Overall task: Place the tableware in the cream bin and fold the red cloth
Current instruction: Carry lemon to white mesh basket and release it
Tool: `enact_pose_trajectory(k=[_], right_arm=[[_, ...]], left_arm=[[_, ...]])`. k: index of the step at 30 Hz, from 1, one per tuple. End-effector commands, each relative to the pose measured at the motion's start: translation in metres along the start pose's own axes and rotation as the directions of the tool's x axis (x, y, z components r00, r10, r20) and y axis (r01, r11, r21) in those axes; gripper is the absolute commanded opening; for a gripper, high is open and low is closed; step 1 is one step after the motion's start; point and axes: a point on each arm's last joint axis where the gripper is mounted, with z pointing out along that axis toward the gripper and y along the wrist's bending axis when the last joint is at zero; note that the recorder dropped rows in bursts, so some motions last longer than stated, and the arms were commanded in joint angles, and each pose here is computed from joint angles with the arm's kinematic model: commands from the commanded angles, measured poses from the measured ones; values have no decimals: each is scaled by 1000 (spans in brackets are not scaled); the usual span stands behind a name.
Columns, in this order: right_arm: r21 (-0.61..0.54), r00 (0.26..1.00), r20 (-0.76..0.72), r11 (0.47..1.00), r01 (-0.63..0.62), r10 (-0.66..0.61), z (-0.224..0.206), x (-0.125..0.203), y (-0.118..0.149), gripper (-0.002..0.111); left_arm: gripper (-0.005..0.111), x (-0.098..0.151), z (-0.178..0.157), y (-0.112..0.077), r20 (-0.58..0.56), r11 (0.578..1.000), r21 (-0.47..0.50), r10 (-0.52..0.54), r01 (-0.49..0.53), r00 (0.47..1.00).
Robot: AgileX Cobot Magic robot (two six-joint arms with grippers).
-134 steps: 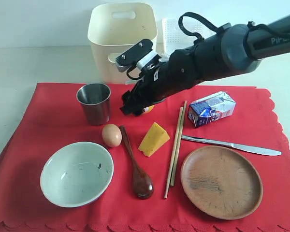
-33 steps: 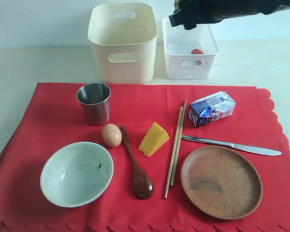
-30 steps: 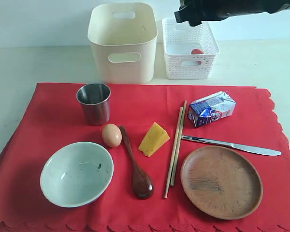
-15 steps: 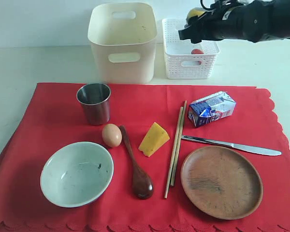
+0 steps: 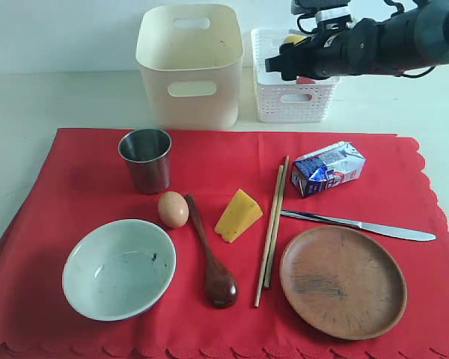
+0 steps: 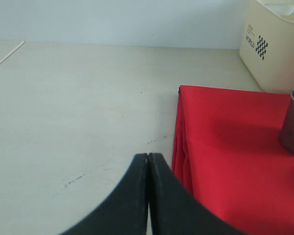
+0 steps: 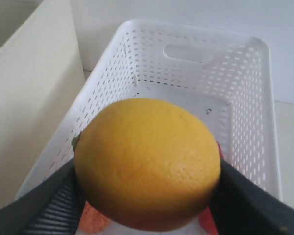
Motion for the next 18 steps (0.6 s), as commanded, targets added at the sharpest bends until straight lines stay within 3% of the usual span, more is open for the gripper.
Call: enact_pose_trajectory(k=[1,6,12,18], right_arm=[[6,1000,-3,1000,-6,6,7,3,-3,0],[6,1000,-9,1000,-8,8,9,6,-3,1],[6,1000,-12,1000,-11,11,9,6,-3,29],[6,1000,-12,1000,-11,11,9,6,-3,47]], left_arm=[[1,0,1,0,-1,1000,2,-5,5,1000],[1,0,1,0,-1,1000,2,-5,5,1000],[1,0,1,0,-1,1000,2,-5,5,1000],[1,0,1,0,-1,1000,2,-5,5,1000]])
